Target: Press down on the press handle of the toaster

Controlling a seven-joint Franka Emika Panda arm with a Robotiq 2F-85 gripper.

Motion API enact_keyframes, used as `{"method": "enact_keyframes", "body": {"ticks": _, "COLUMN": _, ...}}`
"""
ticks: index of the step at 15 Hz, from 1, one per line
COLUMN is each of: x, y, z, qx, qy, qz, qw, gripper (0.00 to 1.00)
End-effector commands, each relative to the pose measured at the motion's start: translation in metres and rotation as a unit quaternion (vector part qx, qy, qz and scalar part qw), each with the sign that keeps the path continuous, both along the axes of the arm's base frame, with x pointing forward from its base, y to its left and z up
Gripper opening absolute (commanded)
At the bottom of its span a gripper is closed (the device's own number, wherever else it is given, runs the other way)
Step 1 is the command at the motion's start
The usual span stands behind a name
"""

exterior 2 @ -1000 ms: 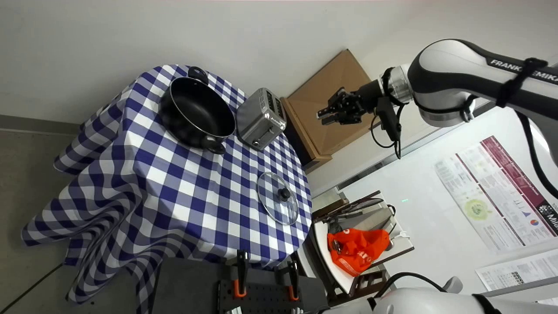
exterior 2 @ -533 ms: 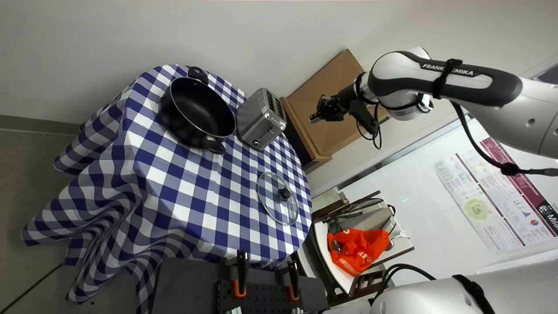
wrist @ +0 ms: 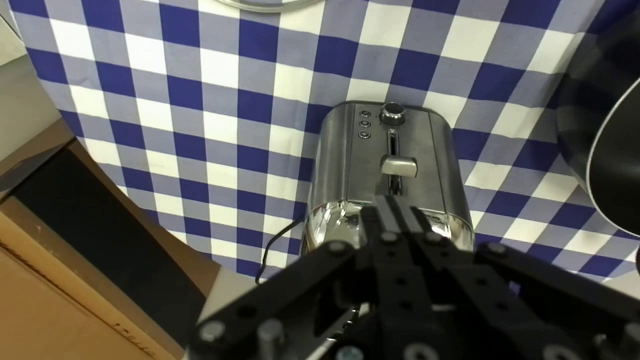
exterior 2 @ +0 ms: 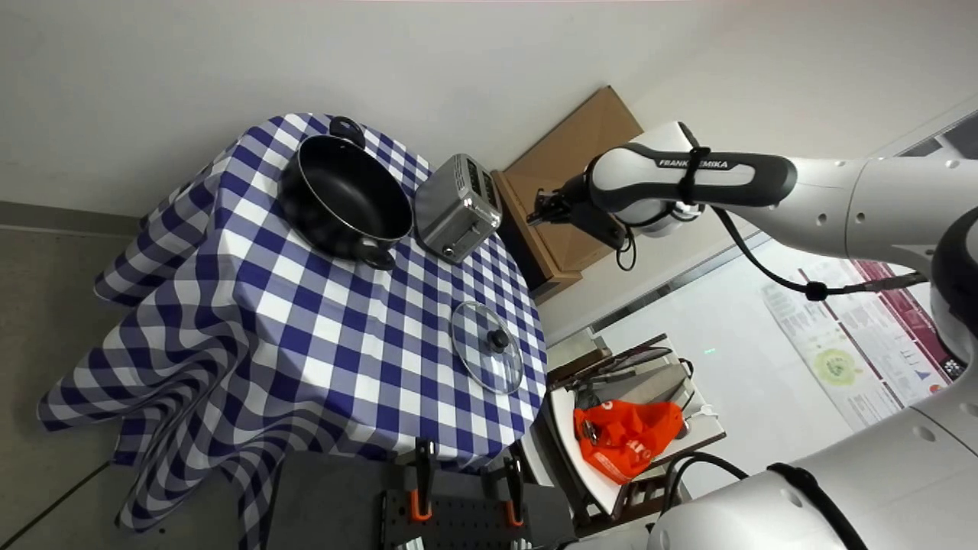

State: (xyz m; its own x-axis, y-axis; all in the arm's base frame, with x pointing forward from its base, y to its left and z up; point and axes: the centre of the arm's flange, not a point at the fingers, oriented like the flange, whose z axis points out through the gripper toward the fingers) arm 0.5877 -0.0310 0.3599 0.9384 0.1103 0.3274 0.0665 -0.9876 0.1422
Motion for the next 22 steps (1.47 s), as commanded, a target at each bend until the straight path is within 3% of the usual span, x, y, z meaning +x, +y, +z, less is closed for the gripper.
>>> {"method": "enact_keyframes", "body": {"ticks": 1, "x": 0.018, "y": 0.007, "z": -0.027, "qx": -0.019, "qy": -0.033, "qz": 0.011, "qw": 0.9992, "gripper": 0.00}}
{"method": "enact_keyframes", "body": {"ticks": 9, "x": 0.045, "y": 0.012, "z": -0.065, "qx": -0.035, "qy": -0.045, "qz": 0.028, "qw": 0.9980, "gripper": 0.00}}
{"method": "enact_keyframes", "body": {"ticks": 22, "x": 0.069, "y": 0.028, "z": -0.132, "qx": -0.054, "qy": -0.013, "qz": 0.050, "qw": 0.9972, "gripper": 0.00}}
